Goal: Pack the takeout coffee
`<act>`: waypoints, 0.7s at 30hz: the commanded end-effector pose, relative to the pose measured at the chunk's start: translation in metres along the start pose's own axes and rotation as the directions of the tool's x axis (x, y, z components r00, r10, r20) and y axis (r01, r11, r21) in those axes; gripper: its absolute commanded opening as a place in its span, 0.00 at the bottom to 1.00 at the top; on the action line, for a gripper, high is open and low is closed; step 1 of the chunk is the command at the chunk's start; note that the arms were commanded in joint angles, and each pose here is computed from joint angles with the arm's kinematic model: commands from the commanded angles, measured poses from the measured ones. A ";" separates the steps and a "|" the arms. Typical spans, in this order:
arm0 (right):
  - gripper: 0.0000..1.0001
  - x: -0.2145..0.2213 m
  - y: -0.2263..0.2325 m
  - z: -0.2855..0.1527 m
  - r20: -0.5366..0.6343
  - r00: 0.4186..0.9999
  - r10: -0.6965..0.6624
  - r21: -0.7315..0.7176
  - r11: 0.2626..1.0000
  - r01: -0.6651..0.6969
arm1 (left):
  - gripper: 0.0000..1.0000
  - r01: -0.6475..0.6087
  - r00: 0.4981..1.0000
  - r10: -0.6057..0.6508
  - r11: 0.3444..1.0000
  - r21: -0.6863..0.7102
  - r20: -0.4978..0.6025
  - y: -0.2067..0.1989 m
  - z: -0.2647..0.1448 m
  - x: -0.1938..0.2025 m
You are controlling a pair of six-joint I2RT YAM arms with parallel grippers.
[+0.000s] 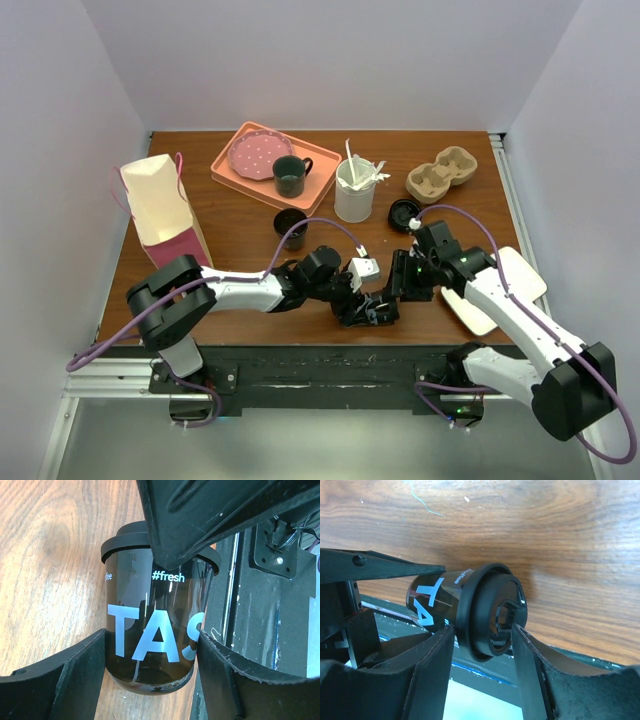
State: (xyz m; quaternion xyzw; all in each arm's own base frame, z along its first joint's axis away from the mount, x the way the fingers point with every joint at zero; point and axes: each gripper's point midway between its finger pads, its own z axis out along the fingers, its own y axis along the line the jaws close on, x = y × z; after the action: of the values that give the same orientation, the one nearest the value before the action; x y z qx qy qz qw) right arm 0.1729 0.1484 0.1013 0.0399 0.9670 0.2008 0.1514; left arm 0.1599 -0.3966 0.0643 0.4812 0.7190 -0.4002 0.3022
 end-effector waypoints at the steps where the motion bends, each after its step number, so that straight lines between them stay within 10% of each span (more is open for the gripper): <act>1: 0.51 0.000 0.008 0.004 0.003 1.000 -0.024 -0.053 0.998 0.024 | 0.71 -0.040 0.994 0.038 0.999 0.009 0.106 -0.003 -0.003 -0.040; 21: 0.29 -0.008 0.011 -0.010 0.083 0.994 -0.074 -0.064 0.995 0.079 | 0.76 -0.028 0.994 0.030 0.999 -0.019 0.101 0.003 -0.002 -0.049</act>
State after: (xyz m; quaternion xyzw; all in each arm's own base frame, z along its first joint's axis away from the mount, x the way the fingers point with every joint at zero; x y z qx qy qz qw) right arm 0.1728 0.1541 0.1025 0.0221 0.9580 0.2275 0.1735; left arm 0.1595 -0.3964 0.0650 0.4807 0.7241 -0.3977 0.2939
